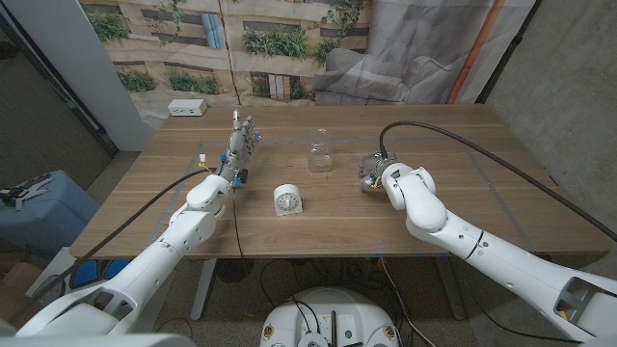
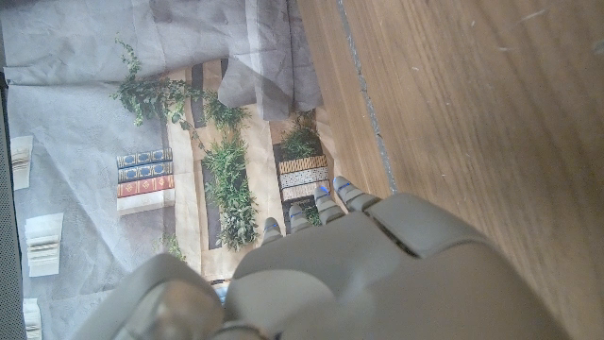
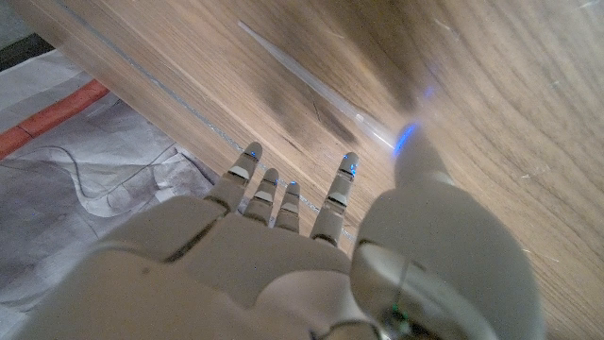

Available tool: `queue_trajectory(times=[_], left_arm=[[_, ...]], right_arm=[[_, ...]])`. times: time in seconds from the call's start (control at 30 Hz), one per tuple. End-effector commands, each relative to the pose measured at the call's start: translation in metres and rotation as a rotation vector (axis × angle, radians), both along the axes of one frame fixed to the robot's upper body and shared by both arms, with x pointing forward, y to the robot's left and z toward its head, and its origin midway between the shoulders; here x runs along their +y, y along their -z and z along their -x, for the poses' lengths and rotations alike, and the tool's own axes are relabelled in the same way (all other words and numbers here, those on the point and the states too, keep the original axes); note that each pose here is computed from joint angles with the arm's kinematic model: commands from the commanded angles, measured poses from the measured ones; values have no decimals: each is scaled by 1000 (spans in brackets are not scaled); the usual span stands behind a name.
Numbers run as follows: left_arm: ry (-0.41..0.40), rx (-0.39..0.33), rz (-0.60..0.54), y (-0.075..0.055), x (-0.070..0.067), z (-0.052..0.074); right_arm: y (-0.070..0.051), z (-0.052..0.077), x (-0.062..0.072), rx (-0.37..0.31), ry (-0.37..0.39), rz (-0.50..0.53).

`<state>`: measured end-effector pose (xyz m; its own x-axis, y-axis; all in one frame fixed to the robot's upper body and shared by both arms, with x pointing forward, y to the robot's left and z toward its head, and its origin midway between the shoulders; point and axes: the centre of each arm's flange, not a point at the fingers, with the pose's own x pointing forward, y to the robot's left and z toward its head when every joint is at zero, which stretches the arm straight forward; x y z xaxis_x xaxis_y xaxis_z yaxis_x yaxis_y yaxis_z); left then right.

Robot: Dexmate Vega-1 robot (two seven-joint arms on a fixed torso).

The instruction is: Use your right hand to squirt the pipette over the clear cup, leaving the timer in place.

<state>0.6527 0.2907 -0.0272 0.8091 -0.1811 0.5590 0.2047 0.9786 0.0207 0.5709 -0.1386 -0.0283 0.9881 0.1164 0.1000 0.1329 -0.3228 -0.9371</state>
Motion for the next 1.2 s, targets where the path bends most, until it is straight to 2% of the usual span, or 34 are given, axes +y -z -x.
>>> queue_trajectory(times=[0.03,0.57,1.2], left_arm=[[0,0,0,0,0,0],[0,0,0,0,0,0],[0,0,0,0,0,0]], right_arm=[[6,-1,-1,-57,-8,-14],[10,-3,0,-109,-43,-38],[14,-9,-1,-104,-44,-25]])
